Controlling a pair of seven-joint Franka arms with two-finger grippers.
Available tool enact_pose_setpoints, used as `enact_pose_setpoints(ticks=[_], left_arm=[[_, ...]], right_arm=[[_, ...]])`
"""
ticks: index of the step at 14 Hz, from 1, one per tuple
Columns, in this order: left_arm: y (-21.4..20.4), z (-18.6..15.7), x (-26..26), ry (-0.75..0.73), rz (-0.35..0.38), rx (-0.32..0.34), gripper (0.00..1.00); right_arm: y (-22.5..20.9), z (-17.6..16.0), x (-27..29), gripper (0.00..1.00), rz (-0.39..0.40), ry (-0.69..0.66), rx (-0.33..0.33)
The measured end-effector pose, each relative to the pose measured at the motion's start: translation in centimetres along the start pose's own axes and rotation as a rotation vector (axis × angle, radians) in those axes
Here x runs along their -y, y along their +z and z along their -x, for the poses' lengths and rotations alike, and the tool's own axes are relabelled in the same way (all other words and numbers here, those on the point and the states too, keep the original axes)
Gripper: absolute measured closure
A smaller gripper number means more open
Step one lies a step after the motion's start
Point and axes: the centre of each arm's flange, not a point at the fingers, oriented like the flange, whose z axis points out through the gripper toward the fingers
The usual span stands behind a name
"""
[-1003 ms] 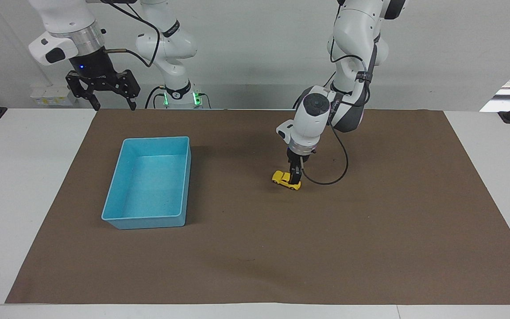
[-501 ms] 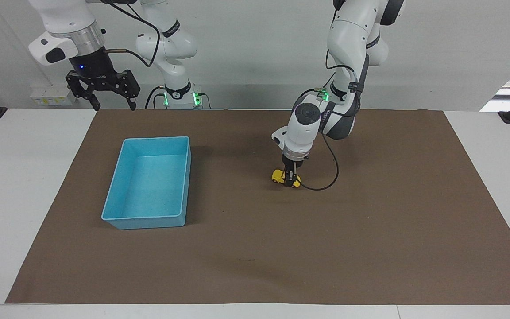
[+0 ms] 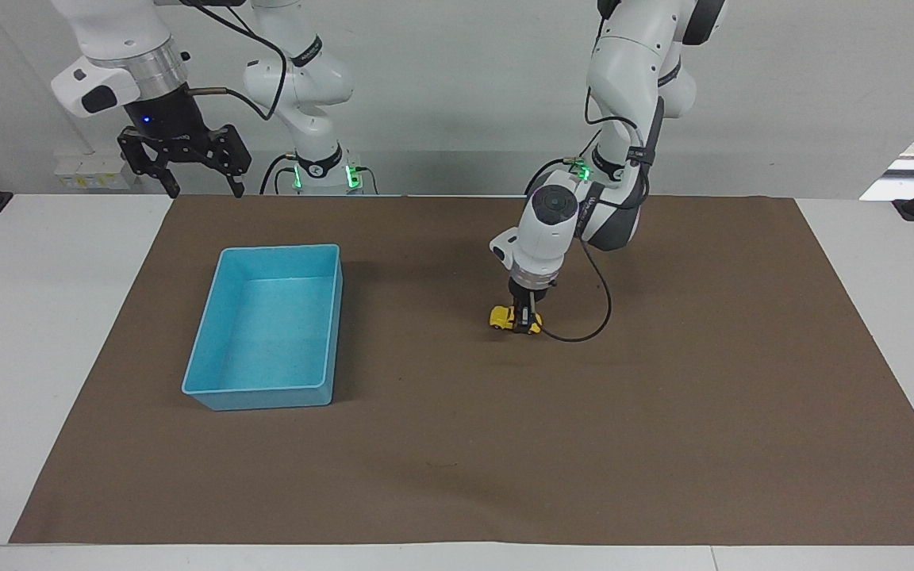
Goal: Wind up and store yellow beetle car
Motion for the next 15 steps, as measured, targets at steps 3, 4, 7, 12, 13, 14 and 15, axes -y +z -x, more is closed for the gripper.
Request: enact_pose_setpoints(ticks=[3, 4, 7, 12, 13, 14, 15], left_arm=[[-0.1, 1.8, 0.3, -0.032, 0.001, 0.004, 0.53], [-0.1, 2.4, 0.4, -0.042, 0.002, 0.005, 0.53], [-0.3, 4.0, 0.6, -0.062, 0.003, 0.007, 0.53], [-0.5, 7.8, 1.1, -0.069, 0.007, 0.012, 0.53], [-0.5, 8.7, 1.2, -0.074, 0.008, 0.013, 0.53], [-0.6, 9.5, 1.2, -0.074, 0.009, 0.014, 0.53], [-0.6, 10.3, 1.3, -0.073, 0.01, 0.015, 0.53]], right_arm=[[0.0, 0.0, 0.0, 0.0, 0.0, 0.0, 0.0], [0.0, 0.0, 0.0, 0.0, 0.0, 0.0, 0.0], [0.0, 0.0, 0.0, 0.0, 0.0, 0.0, 0.0], [0.0, 0.0, 0.0, 0.0, 0.0, 0.0, 0.0], [0.0, 0.0, 0.0, 0.0, 0.0, 0.0, 0.0], [0.0, 0.0, 0.0, 0.0, 0.0, 0.0, 0.0], [0.0, 0.0, 0.0, 0.0, 0.0, 0.0, 0.0]])
